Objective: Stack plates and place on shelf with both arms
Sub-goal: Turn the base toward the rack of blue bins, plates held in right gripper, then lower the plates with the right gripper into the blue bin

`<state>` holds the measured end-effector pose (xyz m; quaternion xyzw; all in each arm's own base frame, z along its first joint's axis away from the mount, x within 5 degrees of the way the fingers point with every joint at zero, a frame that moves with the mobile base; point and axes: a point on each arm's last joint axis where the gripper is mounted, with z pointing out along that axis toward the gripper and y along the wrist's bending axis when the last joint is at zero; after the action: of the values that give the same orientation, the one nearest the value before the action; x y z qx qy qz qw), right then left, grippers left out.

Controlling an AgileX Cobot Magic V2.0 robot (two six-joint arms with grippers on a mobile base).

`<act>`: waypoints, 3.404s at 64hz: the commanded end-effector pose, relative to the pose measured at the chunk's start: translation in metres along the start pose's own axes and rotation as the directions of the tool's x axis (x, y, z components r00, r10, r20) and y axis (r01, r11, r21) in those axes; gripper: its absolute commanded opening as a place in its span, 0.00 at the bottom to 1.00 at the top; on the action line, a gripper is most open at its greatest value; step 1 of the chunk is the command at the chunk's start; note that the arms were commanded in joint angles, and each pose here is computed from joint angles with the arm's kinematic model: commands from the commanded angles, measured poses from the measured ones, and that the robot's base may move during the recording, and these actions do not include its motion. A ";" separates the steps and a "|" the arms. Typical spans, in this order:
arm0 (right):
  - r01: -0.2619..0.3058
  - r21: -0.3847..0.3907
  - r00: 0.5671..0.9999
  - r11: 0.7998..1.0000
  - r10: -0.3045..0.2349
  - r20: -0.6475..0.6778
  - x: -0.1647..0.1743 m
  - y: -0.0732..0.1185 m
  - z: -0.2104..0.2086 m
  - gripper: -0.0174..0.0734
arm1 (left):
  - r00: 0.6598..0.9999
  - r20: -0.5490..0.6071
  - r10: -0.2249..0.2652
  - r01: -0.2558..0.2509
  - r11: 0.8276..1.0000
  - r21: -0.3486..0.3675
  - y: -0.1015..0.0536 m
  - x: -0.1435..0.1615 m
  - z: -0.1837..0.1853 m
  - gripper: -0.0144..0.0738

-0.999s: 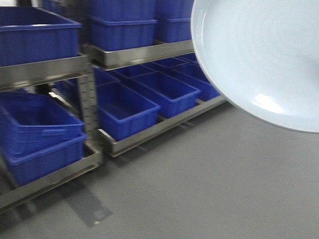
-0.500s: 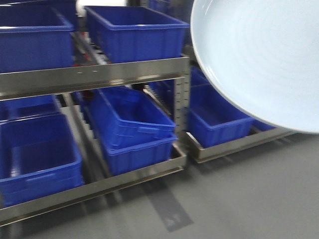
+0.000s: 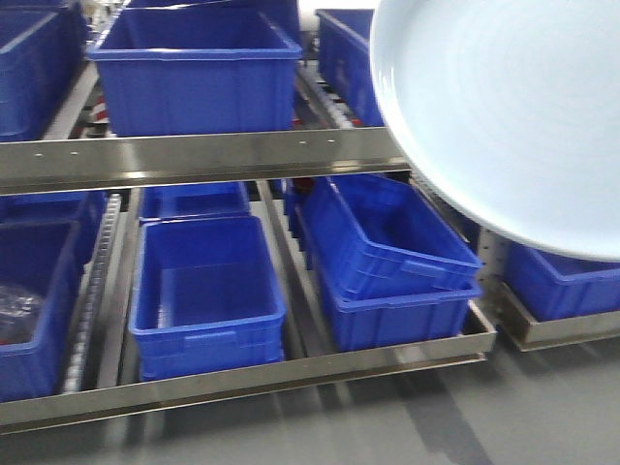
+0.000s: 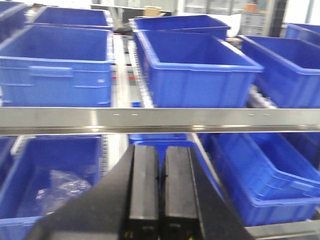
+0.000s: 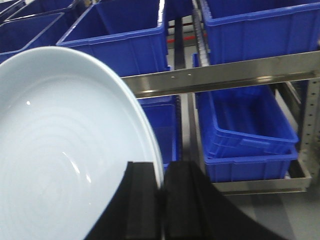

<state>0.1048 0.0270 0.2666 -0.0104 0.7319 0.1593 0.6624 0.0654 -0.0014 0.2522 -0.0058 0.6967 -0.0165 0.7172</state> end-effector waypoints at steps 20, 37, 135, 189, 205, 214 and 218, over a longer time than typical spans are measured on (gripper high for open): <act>-0.004 -0.012 0.992 1.000 0.006 0.130 -0.020 0.003 -0.001 0.25 | 0.995 0.099 -0.011 0.012 1.000 -0.014 0.001 -0.017 0.000 0.25; -0.004 -0.012 0.991 1.000 0.006 0.130 -0.020 0.003 -0.001 0.25 | 0.995 0.099 -0.011 0.012 1.000 -0.014 0.001 -0.017 0.000 0.25; -0.004 -0.012 0.991 1.000 0.006 0.130 -0.020 0.003 -0.001 0.25 | 0.995 0.099 -0.011 0.012 1.000 -0.014 0.001 -0.017 0.000 0.25; -0.004 -0.012 0.992 1.000 0.006 0.130 -0.020 0.003 0.000 0.25 | 0.995 0.099 -0.011 0.012 1.000 -0.014 0.001 -0.017 0.000 0.25; -0.004 -0.012 0.992 1.000 0.006 0.130 -0.020 0.003 0.000 0.25 | 0.995 0.099 -0.011 0.012 1.000 -0.014 0.001 -0.017 0.000 0.25; -0.004 -0.012 0.992 1.000 0.006 0.130 -0.020 0.003 0.000 0.25 | 0.995 0.099 -0.011 0.012 1.000 -0.014 0.001 -0.017 0.000 0.25; -0.004 -0.012 0.992 1.000 0.006 0.130 -0.020 0.003 0.000 0.25 | 0.995 0.099 -0.011 0.012 1.000 -0.014 0.001 -0.017 0.000 0.25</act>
<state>0.1048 0.0270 0.2666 -0.0104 0.7319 0.1593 0.6624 0.0654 -0.0014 0.2522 -0.0059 0.6967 -0.0167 0.7172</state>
